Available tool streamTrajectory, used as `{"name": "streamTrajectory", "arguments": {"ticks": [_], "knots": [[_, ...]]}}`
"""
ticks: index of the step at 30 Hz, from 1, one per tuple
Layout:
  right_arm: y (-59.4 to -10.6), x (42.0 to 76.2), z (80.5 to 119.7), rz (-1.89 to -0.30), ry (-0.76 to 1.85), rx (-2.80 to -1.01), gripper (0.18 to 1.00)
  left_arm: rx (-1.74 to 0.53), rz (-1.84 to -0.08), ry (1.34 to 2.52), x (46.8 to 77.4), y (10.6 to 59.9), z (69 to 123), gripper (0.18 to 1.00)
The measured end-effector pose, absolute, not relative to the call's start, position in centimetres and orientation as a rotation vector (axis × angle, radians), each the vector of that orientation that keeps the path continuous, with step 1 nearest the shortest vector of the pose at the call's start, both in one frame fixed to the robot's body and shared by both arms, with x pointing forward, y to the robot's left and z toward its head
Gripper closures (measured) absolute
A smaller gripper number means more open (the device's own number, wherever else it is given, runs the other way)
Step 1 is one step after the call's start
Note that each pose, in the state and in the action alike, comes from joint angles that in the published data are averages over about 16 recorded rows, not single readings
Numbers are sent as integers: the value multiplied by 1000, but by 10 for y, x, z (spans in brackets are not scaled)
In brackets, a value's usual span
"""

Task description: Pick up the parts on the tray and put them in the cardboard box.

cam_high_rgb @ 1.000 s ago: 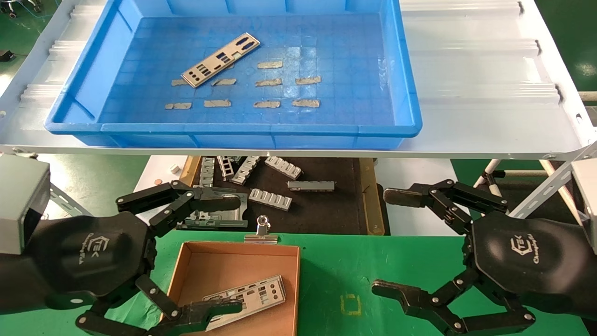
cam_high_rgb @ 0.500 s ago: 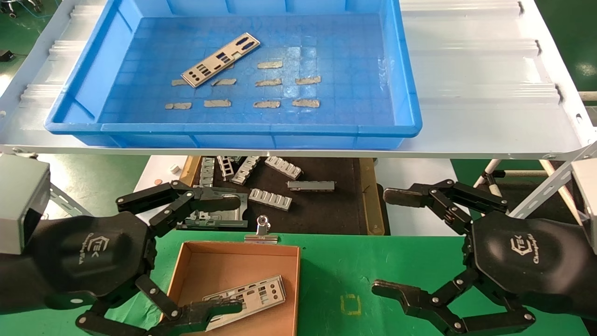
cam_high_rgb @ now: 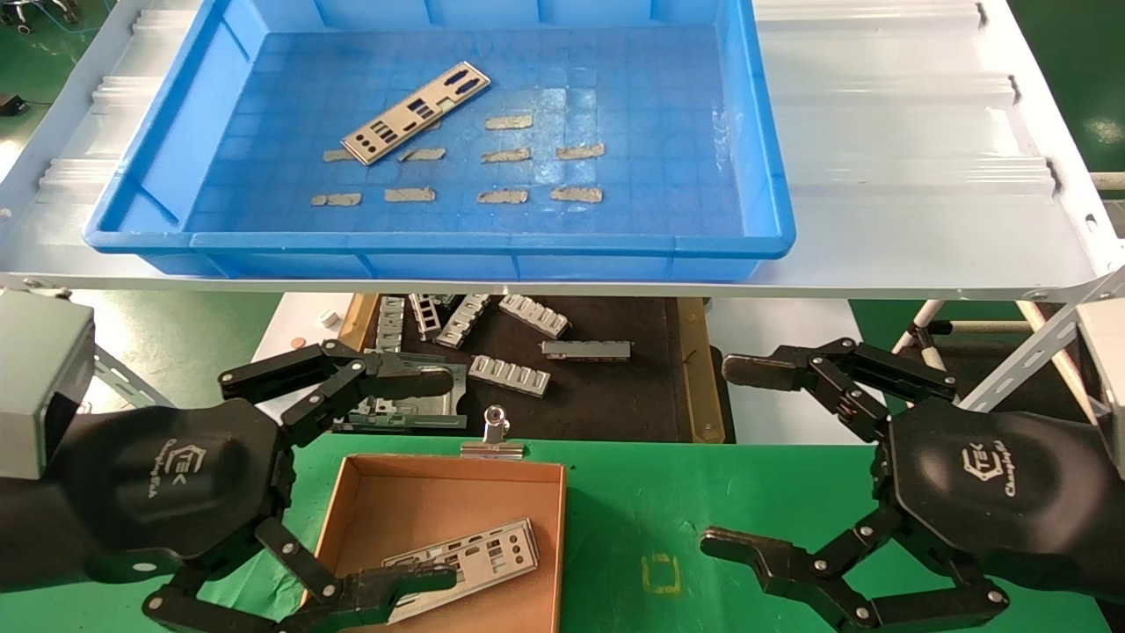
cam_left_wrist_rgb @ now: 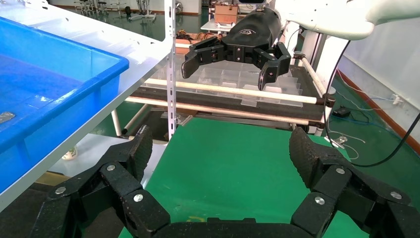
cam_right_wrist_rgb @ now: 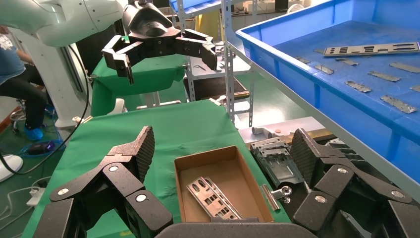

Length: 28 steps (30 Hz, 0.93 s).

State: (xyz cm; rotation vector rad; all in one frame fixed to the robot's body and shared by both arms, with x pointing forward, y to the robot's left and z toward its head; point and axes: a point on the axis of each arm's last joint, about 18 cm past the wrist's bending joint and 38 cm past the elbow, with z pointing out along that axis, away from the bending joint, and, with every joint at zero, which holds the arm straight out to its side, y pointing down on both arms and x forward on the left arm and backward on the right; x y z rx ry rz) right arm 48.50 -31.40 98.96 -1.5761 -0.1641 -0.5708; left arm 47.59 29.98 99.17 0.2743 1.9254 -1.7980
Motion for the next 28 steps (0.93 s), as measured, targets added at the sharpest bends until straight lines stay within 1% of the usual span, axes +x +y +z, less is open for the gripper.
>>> {"name": "streamTrajectory", "arguments": {"ticks": [28], "knots": [[-314,485,990,-571,-164,-1576,178,274,-1798,1925,476,300,992,184]]}}
